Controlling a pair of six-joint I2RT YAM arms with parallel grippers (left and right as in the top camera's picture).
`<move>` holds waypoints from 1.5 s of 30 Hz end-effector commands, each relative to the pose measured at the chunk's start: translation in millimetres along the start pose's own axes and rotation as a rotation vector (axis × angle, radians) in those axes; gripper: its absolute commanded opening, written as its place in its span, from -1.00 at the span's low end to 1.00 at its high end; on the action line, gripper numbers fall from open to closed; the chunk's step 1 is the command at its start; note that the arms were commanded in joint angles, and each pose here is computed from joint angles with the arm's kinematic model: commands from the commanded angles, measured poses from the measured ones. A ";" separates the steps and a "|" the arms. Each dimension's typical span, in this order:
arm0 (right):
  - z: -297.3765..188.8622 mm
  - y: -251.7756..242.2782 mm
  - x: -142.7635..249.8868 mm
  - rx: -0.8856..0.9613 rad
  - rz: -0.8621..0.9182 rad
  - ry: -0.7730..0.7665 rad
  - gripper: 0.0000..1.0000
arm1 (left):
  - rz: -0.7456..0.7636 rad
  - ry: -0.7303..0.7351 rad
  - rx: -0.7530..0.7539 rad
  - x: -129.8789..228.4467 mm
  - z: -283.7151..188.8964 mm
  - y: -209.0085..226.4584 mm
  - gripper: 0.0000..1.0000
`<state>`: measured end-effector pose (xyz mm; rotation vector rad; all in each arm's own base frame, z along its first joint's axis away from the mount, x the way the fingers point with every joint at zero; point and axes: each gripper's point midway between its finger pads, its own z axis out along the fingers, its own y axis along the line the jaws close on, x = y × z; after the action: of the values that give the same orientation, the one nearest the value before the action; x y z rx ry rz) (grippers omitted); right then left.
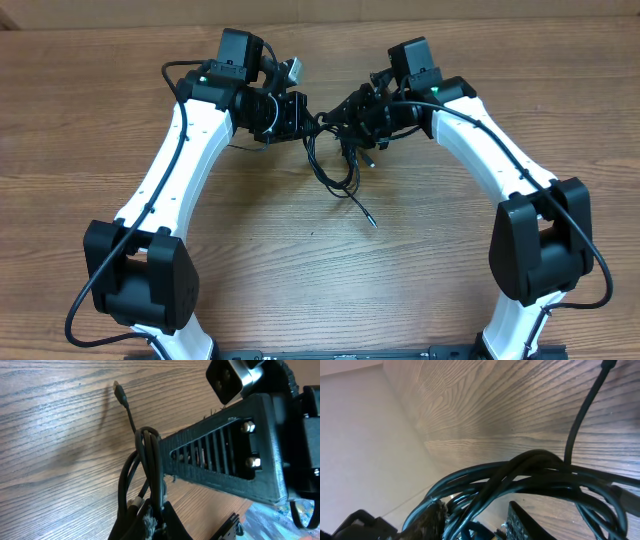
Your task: Untangle cables
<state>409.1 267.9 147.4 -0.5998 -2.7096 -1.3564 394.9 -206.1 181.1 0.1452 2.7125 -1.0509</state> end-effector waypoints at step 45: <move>-44.1 -29.9 23.0 0.293 -0.272 -0.119 -0.93 | 0.285 0.015 0.253 3.6 14.7 -63.1 -0.14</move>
<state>369.5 224.0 149.1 -0.2602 -3.1269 -0.8950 387.3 -240.1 205.0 0.5106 2.4982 -1.2462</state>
